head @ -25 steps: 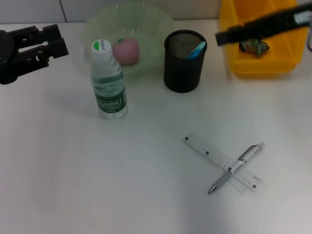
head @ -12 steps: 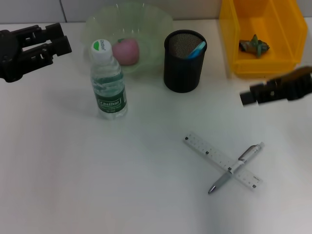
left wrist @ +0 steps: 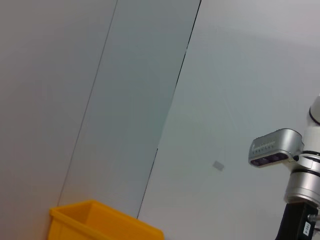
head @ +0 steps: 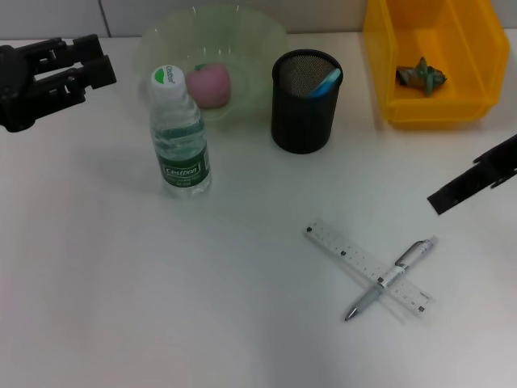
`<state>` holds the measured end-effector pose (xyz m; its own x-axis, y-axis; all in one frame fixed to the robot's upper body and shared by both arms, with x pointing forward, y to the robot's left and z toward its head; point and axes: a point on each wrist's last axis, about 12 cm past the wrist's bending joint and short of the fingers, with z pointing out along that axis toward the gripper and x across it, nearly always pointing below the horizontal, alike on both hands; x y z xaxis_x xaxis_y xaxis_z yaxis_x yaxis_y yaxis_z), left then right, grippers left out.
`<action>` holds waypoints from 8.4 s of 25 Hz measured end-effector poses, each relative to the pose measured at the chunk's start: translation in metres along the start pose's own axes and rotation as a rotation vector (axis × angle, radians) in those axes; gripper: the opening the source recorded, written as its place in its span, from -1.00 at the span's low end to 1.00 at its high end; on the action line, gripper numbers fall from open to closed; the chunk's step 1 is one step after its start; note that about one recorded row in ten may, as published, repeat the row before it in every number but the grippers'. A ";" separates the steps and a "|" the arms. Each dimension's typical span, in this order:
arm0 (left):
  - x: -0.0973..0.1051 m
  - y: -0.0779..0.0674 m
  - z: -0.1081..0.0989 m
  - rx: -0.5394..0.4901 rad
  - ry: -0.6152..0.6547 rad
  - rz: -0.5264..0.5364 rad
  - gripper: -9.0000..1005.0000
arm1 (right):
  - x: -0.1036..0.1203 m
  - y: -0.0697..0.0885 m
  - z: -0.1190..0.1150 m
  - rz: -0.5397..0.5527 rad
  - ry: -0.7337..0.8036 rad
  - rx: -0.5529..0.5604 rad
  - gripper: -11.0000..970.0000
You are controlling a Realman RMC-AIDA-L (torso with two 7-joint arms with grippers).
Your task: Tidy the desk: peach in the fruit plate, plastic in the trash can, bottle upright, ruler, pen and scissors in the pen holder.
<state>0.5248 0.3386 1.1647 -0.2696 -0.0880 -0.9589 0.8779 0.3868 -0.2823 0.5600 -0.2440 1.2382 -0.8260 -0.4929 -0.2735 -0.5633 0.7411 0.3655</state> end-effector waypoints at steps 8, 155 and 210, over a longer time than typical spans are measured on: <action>-0.001 0.001 0.000 -0.003 -0.001 -0.005 -0.01 | -0.008 0.011 0.030 -0.053 0.147 -0.005 0.04; 0.014 0.010 0.015 -0.049 0.121 0.023 -0.01 | -0.014 0.034 0.087 -0.284 -0.049 0.065 -0.18; 0.025 0.010 0.014 -0.105 0.049 -0.015 -0.01 | 0.007 -0.058 0.153 -0.397 -1.276 0.178 -0.08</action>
<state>0.5322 0.3275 1.1373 -0.3039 -0.0505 -0.9514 0.8277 0.4805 -0.2899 0.5905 -0.2207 1.0791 0.0435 0.0064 -0.9990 -0.6664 0.7452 -0.0242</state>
